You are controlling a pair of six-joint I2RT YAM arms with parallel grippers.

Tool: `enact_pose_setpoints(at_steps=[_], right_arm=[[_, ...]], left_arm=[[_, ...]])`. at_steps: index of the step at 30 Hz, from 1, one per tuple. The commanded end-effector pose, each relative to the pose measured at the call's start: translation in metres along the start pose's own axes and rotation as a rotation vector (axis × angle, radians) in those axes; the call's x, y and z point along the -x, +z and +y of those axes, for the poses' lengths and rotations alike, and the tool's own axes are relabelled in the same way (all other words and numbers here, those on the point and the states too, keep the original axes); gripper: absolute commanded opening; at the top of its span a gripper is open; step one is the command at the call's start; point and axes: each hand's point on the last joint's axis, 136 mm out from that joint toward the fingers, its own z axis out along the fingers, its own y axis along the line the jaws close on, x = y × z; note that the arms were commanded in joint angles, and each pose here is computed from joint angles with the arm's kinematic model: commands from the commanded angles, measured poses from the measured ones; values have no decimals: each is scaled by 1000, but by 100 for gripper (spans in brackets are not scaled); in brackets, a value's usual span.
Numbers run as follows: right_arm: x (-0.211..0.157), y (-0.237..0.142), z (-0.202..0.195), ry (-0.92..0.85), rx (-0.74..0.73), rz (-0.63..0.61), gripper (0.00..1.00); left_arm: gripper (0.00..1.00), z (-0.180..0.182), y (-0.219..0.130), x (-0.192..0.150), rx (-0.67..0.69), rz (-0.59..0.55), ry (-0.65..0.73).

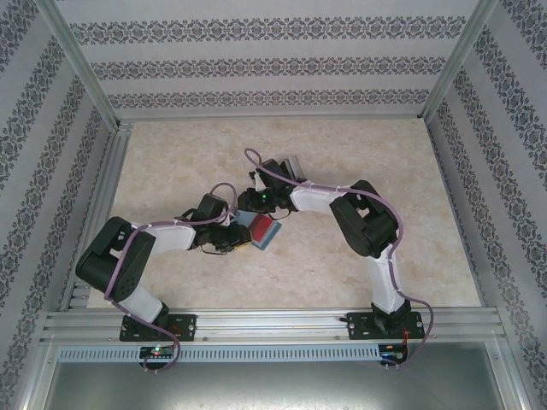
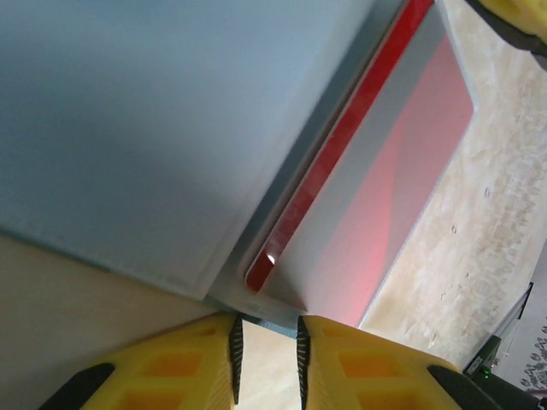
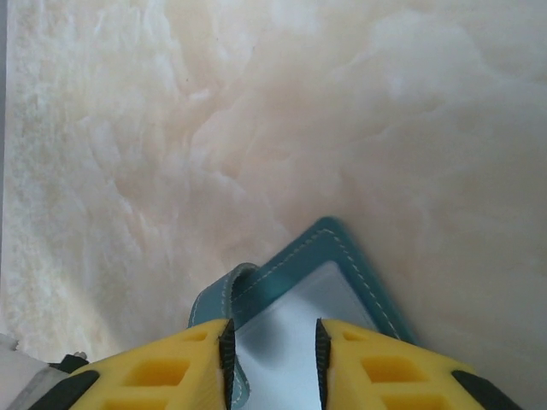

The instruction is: Put the credit cards into the card holder

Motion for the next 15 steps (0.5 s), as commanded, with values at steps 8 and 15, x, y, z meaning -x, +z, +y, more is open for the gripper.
enact_pose_setpoints(at_steps=[8,15], right_arm=[[33,-76,31,-124,-18,-101,42],[44,-137,10,-177,-129,-212,48]], left_arm=[[28,-30,15,16,-46,-48,26],[30,-47,18,22,-68,-70,51]])
